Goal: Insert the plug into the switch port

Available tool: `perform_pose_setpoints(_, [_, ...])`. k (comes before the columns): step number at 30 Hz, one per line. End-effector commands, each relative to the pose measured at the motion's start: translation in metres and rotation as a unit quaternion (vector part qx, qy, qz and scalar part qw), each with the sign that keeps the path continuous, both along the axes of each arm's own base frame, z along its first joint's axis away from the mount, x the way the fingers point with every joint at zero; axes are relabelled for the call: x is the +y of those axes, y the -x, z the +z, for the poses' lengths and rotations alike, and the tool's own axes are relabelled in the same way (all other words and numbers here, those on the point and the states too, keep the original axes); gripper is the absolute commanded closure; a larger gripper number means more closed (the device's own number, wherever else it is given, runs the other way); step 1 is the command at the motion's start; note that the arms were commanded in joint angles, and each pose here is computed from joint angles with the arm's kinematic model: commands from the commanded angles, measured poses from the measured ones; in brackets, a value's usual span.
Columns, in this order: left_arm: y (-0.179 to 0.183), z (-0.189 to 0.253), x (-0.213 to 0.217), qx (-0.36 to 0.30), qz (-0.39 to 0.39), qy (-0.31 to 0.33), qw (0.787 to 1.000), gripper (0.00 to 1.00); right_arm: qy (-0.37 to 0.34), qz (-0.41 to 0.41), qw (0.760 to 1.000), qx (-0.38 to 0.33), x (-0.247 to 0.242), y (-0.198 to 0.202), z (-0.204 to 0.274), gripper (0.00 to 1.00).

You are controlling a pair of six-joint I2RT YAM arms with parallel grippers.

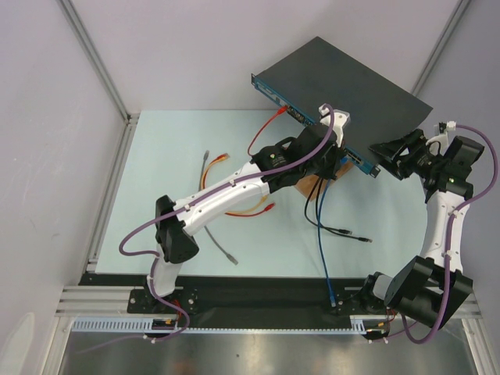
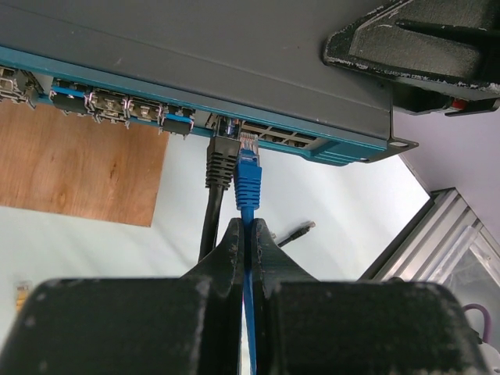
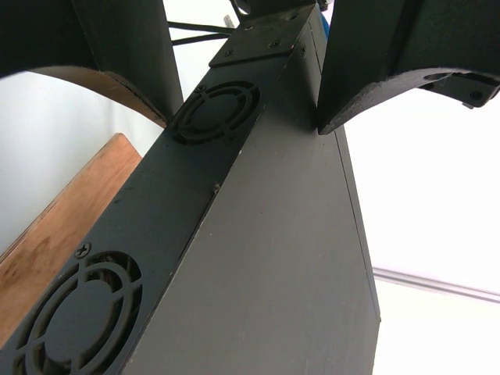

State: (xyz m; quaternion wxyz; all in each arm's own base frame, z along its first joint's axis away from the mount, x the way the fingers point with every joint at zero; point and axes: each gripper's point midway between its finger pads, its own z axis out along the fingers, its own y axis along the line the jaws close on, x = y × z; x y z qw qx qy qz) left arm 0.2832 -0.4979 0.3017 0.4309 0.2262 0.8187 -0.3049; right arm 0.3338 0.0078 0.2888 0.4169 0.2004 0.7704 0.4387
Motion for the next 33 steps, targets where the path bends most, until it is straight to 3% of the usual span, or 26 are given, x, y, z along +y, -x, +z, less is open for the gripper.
perform_pose_setpoints(1, [0.007, 0.086, 0.003, -0.058, -0.01, 0.093, 0.994, 1.0, 0.049, -0.009, 0.999, -0.01, -0.006, -0.013, -0.012, 1.0])
perform_pose_setpoints(24, [0.007, 0.102, 0.004, -0.079, -0.01, 0.105, 0.991, 1.0, 0.053, -0.007, 0.999, -0.008, -0.007, -0.013, -0.014, 1.0])
perform_pose_setpoints(33, [-0.008, 0.06, -0.002, -0.061, -0.004, 0.067, 0.996, 1.0, 0.049, -0.001, 0.999, -0.007, -0.005, -0.01, -0.015, 1.0])
